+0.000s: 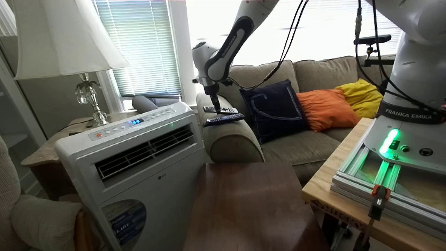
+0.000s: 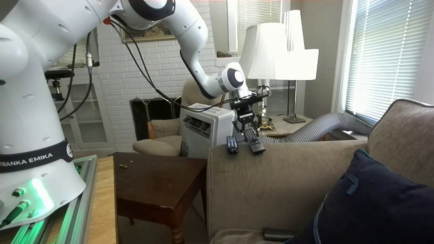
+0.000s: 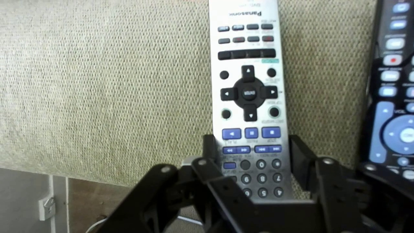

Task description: Pick the remotes on the seat and put them on the arm of the sofa

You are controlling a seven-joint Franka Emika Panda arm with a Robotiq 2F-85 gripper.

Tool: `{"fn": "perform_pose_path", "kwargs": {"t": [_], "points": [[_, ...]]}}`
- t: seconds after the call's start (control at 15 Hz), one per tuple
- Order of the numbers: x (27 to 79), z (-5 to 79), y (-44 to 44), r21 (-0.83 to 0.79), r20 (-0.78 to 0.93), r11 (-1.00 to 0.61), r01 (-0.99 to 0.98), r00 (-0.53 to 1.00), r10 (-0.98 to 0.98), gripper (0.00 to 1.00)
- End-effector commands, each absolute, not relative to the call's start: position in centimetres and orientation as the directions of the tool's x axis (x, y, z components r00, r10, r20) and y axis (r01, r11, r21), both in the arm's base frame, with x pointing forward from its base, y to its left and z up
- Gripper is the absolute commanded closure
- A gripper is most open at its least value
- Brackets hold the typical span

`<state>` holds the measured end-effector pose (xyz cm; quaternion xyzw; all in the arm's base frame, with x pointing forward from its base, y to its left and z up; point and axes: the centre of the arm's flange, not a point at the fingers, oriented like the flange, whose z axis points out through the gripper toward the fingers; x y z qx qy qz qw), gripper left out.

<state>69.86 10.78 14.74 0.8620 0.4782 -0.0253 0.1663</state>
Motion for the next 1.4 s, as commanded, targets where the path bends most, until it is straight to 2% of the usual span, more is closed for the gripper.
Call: {"fn": "perform_pose_path", "kwargs": {"t": [0.0,0.67,0.73,0.8,1.0,1.33], "points": [[71.3,14.2,11.0,0.280,-0.232,-0.484,0.829,0.548,0.804,0.68],[71.7,13.3,10.3,0.277,-0.263,-0.491,0.826,0.557,0.788,0.68],[71.7,13.3,10.3,0.278,-0.264,-0.492,0.825,0.558,0.787,0.18],[71.6,13.3,10.2,0.276,-0.264,-0.499,0.821,0.564,0.782,0.17],[71.6,13.2,10.1,0.279,-0.266,-0.499,0.820,0.566,0.780,0.01],[70.9,13.8,9.4,0.275,-0.247,-0.532,0.801,0.594,0.766,0.00]]}}
